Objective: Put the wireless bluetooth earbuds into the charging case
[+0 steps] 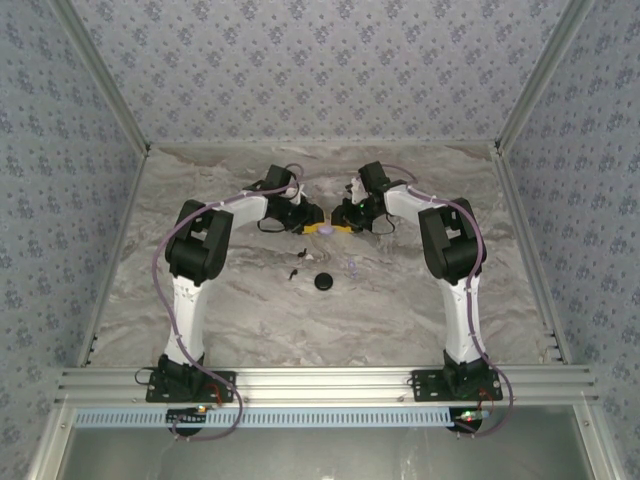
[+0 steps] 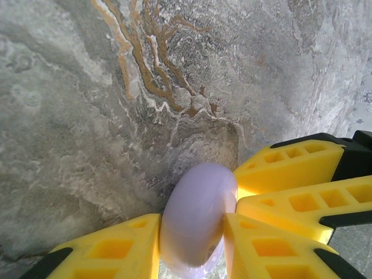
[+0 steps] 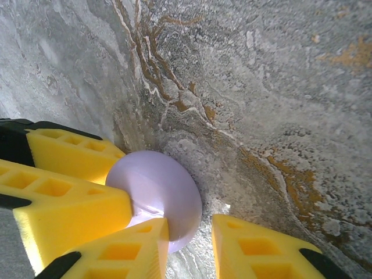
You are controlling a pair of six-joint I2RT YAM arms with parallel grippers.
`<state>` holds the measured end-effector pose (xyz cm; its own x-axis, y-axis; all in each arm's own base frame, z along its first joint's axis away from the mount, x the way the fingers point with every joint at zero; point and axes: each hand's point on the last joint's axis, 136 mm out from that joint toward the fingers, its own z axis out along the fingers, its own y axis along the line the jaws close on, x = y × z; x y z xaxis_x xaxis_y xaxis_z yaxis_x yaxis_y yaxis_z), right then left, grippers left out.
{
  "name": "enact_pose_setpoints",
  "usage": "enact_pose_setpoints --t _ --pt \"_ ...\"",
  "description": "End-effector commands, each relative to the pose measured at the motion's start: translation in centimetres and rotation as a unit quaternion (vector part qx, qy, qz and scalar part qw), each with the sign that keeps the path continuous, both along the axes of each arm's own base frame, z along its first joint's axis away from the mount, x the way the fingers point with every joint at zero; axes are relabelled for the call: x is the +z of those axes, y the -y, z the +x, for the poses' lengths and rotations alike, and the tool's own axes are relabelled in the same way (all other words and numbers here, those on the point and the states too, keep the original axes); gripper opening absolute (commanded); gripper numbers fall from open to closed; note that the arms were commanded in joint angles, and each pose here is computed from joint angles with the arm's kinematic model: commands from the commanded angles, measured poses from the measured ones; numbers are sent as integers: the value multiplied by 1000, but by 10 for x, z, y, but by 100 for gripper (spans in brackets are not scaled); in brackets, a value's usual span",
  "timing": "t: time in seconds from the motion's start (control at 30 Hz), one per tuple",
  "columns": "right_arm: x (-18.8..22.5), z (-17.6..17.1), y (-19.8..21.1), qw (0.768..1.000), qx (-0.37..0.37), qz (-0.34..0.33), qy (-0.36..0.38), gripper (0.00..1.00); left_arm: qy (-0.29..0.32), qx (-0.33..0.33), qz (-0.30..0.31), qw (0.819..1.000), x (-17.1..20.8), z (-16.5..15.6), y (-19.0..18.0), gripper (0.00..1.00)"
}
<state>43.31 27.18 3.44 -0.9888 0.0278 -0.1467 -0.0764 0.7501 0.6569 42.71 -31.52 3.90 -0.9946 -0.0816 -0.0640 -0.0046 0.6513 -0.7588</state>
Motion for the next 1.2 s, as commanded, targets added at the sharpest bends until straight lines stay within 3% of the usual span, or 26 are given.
enact_pose_setpoints --t 0.0,0.5,0.87,1.17 --pt "-9 -5 -1 1000 -2 2 -24 27 0 -12 -37 999 12 -4 12 31" --pt "-7 -4 -2 999 -5 23 -24 27 -2 -9 -52 999 14 -4 16 35" --pt "-8 -6 -2 999 -5 26 -28 19 -6 -8 -48 999 9 -5 17 34" --pt "-3 -5 5 1000 -12 19 -20 20 3 2 -17 1000 8 -3 8 22"
